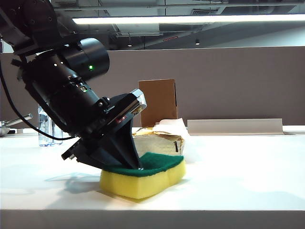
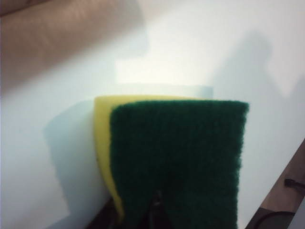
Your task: Move the sponge from right to left to wipe the table, avoiding obstacles on the table, and finally reaching the bottle of mineral water.
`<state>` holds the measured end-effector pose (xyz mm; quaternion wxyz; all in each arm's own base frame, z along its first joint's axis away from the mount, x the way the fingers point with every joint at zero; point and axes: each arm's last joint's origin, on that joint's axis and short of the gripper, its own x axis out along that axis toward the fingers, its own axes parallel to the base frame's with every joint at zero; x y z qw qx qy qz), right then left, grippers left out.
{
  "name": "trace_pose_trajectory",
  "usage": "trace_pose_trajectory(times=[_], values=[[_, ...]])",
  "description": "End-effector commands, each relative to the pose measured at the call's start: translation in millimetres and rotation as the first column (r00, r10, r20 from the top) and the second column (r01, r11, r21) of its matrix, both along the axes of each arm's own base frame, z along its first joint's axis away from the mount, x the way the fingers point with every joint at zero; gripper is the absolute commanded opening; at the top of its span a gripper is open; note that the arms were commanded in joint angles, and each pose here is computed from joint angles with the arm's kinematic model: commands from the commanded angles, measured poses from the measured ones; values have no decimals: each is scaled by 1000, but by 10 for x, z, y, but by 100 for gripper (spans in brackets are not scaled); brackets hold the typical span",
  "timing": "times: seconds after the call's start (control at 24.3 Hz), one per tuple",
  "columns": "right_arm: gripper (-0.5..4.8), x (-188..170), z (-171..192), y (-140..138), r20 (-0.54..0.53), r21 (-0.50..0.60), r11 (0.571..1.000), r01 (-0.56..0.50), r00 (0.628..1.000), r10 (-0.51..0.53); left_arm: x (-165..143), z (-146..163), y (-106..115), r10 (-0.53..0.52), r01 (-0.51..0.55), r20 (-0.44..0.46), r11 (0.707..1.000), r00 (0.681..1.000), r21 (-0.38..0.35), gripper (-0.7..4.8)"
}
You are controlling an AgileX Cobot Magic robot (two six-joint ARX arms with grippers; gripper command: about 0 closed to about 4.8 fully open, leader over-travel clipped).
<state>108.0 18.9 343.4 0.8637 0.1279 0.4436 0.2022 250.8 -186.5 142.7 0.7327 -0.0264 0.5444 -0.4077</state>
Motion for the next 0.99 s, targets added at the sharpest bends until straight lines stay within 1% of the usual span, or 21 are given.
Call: trace_pose_trajectory(times=[0.04,0.12,0.29,0.37,0.41,0.53,0.66,0.78,0.99], values=[[207,0,22,2,21,3,1000,-1,1000,1,-60,-113,52,12,-8,-52,996,999,91,-3],[207,1,22,2,21,3,1000,-1,1000,1,-54,-116,57,24,-20,-37,994,999,111,-5],[207,3,24,2,25,3,1000,-1,1000,1,-51,-118,63,36,-32,-28,991,999,128,-5],[207,3,24,2,25,3,1000,-1,1000,1,-50,-119,64,52,-47,-34,990,998,132,-5],[207,3,24,1,25,3,1000,-1,1000,1,-48,-121,68,66,-61,-28,987,997,146,-5],[207,2,24,2,24,4,1000,-1,1000,1,-54,-126,77,70,-64,-33,985,997,158,-5],[207,3,24,1,24,3,1000,-1,1000,1,-59,-138,116,89,-79,-38,977,995,200,-5],[207,3,24,1,24,4,1000,-1,1000,1,-59,-155,186,109,-94,-44,962,993,257,-5],[207,3,24,1,25,4,1000,0,1000,0,-30,-138,291,129,-111,-50,955,990,276,-5]])
